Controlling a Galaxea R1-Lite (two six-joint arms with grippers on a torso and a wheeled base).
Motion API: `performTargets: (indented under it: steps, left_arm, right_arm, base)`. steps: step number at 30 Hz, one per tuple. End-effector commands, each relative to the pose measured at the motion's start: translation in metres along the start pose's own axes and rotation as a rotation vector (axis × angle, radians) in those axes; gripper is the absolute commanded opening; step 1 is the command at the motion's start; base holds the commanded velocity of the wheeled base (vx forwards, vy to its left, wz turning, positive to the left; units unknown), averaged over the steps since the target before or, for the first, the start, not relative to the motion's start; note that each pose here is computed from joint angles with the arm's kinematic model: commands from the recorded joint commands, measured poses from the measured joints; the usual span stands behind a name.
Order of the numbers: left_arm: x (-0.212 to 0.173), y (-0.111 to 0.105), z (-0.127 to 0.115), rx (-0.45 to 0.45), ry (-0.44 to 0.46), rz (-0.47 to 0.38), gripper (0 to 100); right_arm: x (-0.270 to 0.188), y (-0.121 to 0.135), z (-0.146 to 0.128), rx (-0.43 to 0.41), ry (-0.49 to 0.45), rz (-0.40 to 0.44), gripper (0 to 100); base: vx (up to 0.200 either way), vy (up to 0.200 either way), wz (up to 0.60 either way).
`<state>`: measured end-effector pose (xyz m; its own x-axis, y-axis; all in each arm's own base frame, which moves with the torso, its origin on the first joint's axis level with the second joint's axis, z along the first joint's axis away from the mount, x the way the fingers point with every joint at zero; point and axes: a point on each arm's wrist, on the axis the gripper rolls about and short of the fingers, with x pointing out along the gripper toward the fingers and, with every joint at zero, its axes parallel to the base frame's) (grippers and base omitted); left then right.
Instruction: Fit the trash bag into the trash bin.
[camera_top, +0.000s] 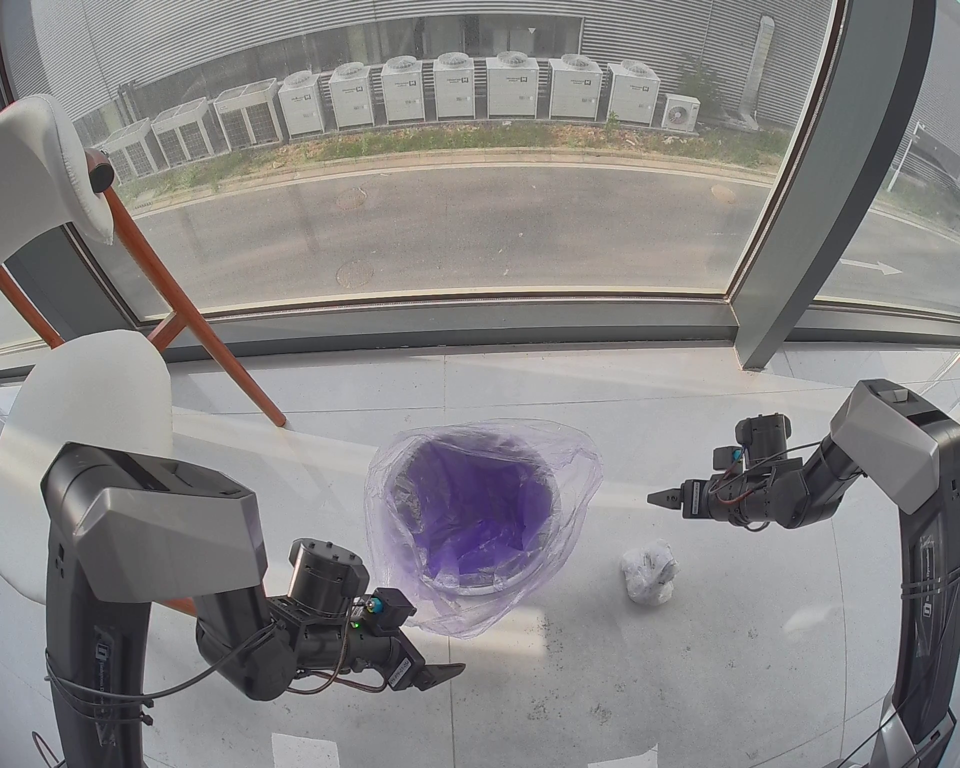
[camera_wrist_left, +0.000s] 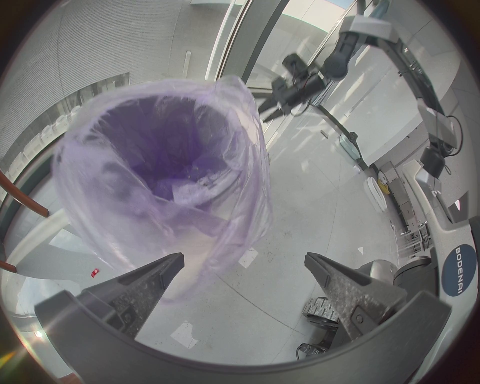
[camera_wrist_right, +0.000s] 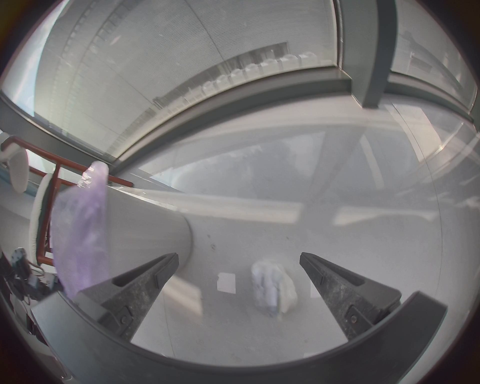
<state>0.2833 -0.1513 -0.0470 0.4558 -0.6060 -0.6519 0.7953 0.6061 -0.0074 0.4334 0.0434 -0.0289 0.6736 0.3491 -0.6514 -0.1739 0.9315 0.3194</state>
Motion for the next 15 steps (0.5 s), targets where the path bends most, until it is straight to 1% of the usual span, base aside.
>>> performTargets:
  steps: [1, 5, 8, 10, 15]
  left_arm:
    - [-0.028, -0.01, 0.009, 0.016, -0.061, 0.009, 100]
    - [-0.041, -0.012, 0.017, 0.016, -0.109, 0.021, 100]
    - [-0.052, -0.014, 0.025, 0.001, -0.141, 0.03, 100]
    - [-0.06, -0.016, 0.029, -0.007, -0.159, 0.035, 100]
    - [-0.085, -0.019, 0.043, -0.036, -0.248, 0.065, 100]
  right_arm:
    - [0.019, -0.021, -0.028, 0.05, 0.098, -0.055, 100]
    - [0.021, -0.023, -0.021, 0.065, 0.141, -0.077, 100]
    - [0.021, -0.027, -0.015, 0.078, 0.185, -0.116, 100]
    - [0.022, -0.027, -0.01, 0.082, 0.201, -0.118, 100]
    - [0.033, -0.027, 0.0, 0.08, 0.221, -0.121, 100]
  base:
    - [0.0, 0.0, 0.0]
    - [0.0, 0.0, 0.0]
    - [0.0, 0.0, 0.0]
    - [0.0, 0.0, 0.0]
    - [0.0, 0.0, 0.0]
